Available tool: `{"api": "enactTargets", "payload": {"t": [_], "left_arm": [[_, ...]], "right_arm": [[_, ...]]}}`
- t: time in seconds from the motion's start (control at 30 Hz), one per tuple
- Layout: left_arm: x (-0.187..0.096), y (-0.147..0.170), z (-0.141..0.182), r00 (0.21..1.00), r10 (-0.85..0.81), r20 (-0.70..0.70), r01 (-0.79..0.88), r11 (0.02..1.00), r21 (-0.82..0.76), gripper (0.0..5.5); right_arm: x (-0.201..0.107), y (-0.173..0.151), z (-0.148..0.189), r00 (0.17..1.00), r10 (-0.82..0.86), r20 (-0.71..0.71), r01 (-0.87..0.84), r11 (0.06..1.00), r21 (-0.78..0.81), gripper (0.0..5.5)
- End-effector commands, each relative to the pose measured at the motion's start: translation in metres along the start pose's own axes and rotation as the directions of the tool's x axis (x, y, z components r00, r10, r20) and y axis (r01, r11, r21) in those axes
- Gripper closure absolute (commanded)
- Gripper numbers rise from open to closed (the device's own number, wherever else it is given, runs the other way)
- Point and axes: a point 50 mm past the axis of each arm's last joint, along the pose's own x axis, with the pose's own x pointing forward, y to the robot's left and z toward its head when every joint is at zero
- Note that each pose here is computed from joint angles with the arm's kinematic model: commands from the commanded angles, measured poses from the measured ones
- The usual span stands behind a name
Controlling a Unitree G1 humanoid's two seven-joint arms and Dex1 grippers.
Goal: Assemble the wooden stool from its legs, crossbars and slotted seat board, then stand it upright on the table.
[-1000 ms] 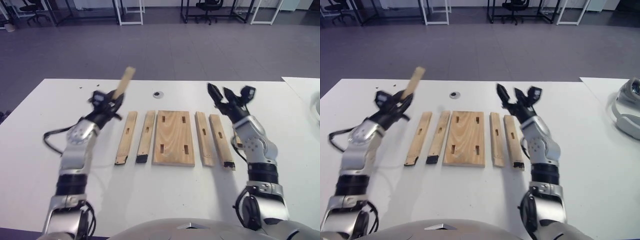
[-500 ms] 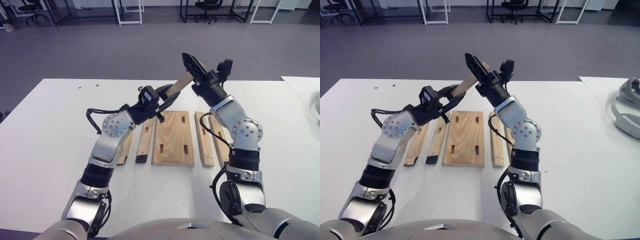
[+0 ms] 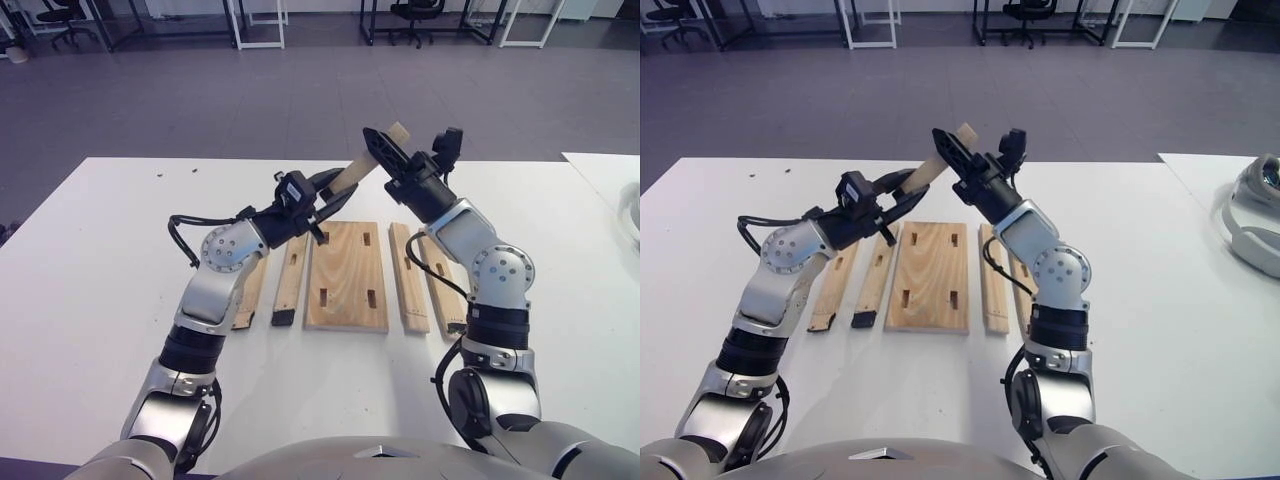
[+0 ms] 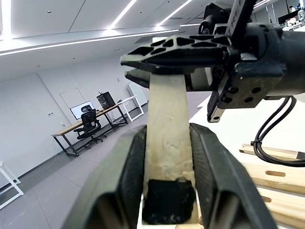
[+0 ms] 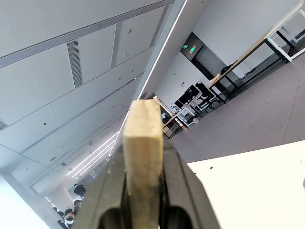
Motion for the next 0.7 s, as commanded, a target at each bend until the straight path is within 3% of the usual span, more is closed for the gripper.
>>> {"api": "enactTargets", "payload": {"t": [0.03,0.17,0.27,0.4,0.7], "left_arm": [[-0.001,-0.008,-0.004,0.997,-0.068,-0.044,0.069,0.998,0.007,3.69],[-0.018,0.008,-0.019,0.988,0.09,-0.126,-0.093,0.996,-0.019,3.11],[-0.034,0.016,-0.028,0.962,0.225,-0.153,-0.243,0.963,-0.114,2.49],[-0.039,0.017,-0.034,0.937,0.298,-0.179,-0.326,0.933,-0.152,2.12],[-0.036,0.011,-0.037,0.935,0.303,-0.186,-0.335,0.926,-0.174,2.12]], "right_arm": [[-0.02,-0.012,0.008,0.993,-0.101,0.06,0.106,0.991,-0.082,5.09],[-0.093,-0.053,0.024,0.868,-0.429,0.251,0.478,0.859,-0.184,5.09],[-0.125,-0.078,-0.002,0.785,-0.585,0.203,0.618,0.761,-0.197,5.09],[-0.133,-0.098,-0.014,0.723,-0.656,0.219,0.69,0.705,-0.165,5.09],[-0.129,-0.1,-0.017,0.736,-0.634,0.236,0.671,0.728,-0.138,5.09]]}}
